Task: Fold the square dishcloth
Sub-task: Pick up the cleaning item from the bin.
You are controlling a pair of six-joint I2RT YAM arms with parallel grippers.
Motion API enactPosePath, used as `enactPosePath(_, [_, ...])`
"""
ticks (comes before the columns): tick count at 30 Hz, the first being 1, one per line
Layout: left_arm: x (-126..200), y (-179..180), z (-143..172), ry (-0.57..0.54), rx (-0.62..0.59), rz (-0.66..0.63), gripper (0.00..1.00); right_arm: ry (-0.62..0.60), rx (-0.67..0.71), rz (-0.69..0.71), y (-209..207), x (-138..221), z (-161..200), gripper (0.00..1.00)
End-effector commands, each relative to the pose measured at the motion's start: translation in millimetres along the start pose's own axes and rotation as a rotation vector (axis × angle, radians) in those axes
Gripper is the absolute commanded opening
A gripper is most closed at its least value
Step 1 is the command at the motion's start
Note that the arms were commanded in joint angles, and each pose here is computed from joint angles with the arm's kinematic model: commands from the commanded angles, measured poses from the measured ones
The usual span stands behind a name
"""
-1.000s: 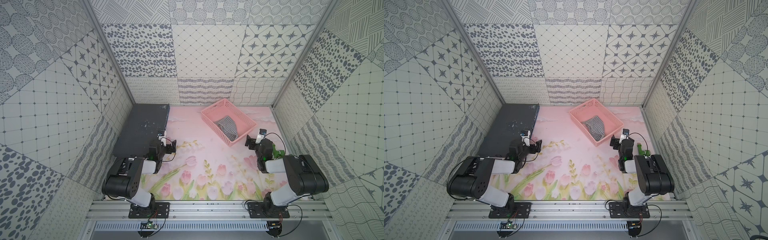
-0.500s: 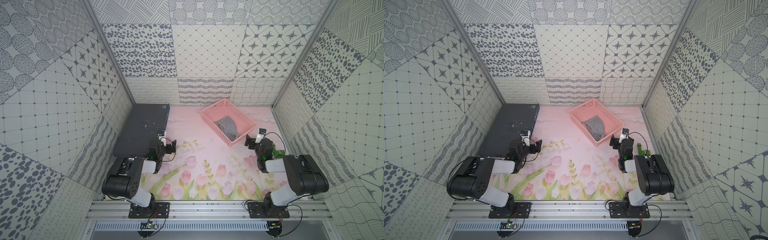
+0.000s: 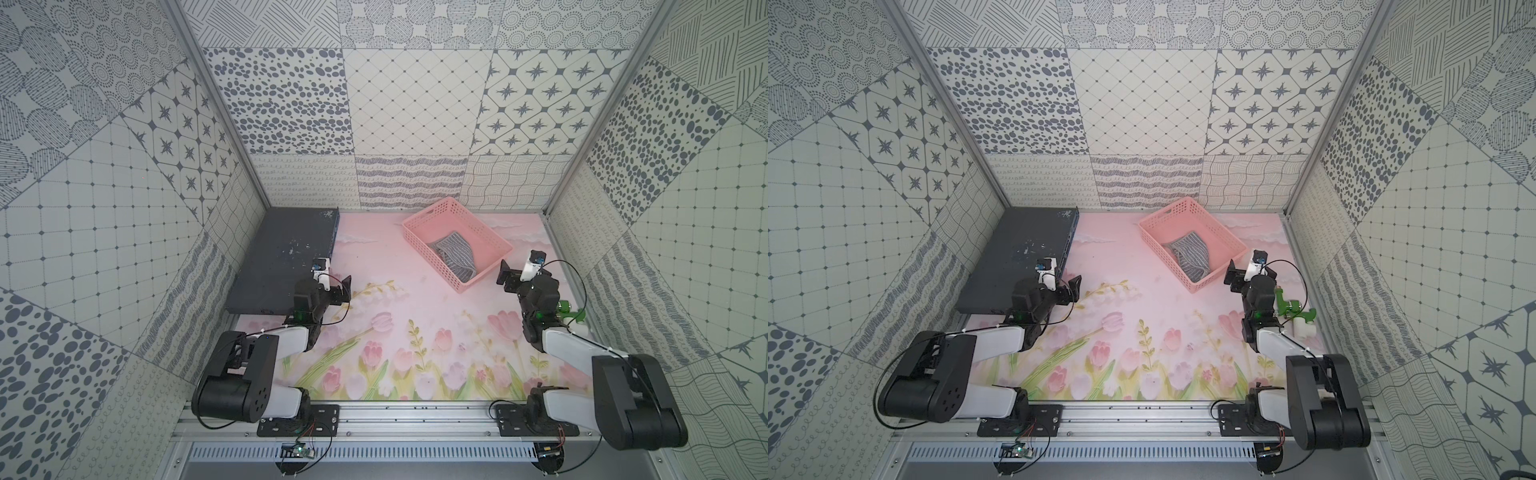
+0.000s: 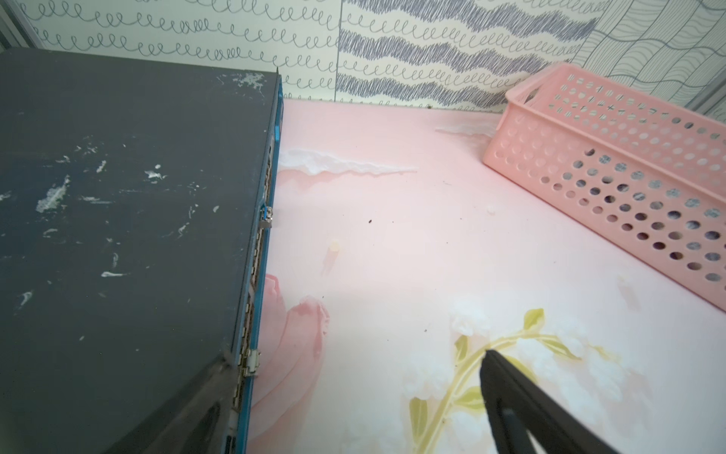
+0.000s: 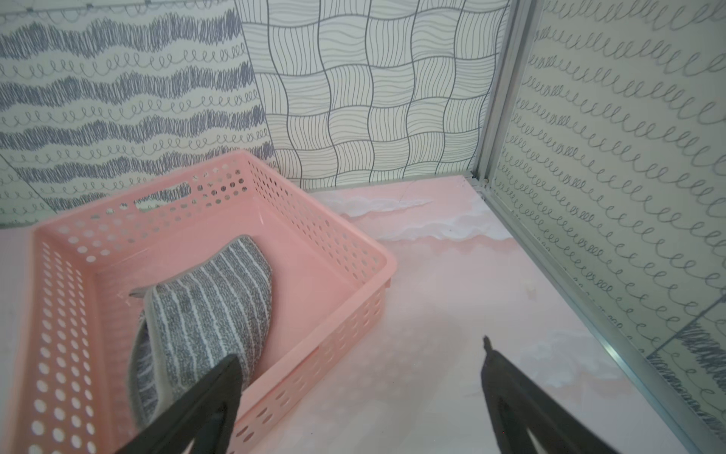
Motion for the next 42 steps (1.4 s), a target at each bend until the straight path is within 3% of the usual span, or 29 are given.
enactPosePath(1, [14, 0, -8, 0.012, 0.034, 0.006, 0.99, 0.031, -0.079, 0.089, -3, 9, -31, 0.97])
enactPosePath(5, [29, -5, -23, -0.003, 0.09, 0.035, 0.99, 0.127, -0.128, 0.143, 4, 20, -54, 0.97])
enactPosePath(11, [50, -16, -51, -0.02, 0.195, 0.101, 0.99, 0.287, -0.026, 0.11, 46, 21, -51, 0.97])
enactPosePath(20, [70, -29, -80, -0.033, 0.345, 0.19, 0.99, 0.616, 0.159, 0.105, 112, -10, -6, 0.92])
enactPosePath(31, [75, -29, -82, -0.036, 0.392, 0.189, 0.99, 0.94, 0.264, 0.187, 113, -28, 53, 0.82])
enactPosePath(42, [70, -25, -68, 0.012, 0.394, 0.152, 0.99, 1.088, 0.291, 0.173, 116, -46, 103, 0.66])
Point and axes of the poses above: each gripper's point midway between its finger pads, its own x axis back along the fingers, its own y axis along the line the jaws close on, z = x × y, the point moved 1 cm from there along x, back along the fingers, and after that the axes turned 12 degrees about -x, right-handed, at the moved point
